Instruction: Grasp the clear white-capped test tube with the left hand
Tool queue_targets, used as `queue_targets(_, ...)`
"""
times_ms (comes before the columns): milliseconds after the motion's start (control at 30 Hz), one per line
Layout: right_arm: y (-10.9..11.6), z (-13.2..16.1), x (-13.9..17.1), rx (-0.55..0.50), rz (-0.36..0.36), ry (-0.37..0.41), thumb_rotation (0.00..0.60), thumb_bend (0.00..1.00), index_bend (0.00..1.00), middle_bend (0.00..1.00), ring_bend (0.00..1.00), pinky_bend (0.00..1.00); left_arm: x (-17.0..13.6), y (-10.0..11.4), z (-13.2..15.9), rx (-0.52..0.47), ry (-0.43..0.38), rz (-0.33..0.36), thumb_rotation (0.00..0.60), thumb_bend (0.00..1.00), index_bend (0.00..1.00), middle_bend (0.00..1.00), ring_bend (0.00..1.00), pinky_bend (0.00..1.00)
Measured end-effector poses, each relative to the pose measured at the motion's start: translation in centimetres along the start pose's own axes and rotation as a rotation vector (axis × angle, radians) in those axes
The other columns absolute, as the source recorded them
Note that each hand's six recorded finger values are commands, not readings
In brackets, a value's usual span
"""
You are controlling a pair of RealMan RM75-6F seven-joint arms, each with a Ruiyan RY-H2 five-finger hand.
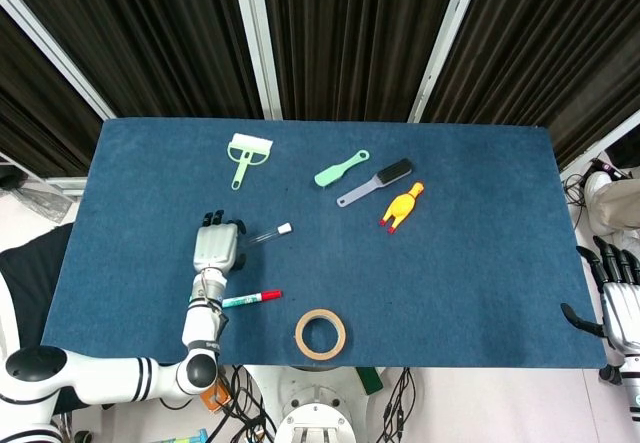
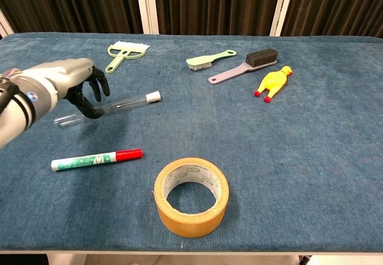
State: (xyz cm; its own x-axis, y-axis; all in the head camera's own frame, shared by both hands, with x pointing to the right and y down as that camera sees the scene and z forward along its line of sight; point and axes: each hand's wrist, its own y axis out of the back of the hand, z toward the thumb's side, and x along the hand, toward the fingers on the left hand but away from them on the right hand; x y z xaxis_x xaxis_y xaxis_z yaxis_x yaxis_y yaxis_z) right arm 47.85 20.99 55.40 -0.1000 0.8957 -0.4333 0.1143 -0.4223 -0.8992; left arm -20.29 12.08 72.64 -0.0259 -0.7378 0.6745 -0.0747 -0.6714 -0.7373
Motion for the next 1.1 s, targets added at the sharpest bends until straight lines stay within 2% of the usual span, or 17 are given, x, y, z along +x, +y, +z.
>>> queue_targets(400,0.0,-0.1,-0.1,-0.002,0.000,-0.002,0.600,0.36,0.19,0.01,0.00,0.00,0.7,-1.7,0.9,0.027,0.003,-0.032,0.600,0.34,0.36,0.38,0.09,0.09)
queue_targets(1100,0.0,-0.1,-0.2,-0.003,0.005,-0.005,0.600,0.36,0.20,0.01,0.00,0.00,1.2,-1.8,0.9,-0.003,-0.016,-0.013,0.600,0.39,0.44,0.48,0.15,0.08)
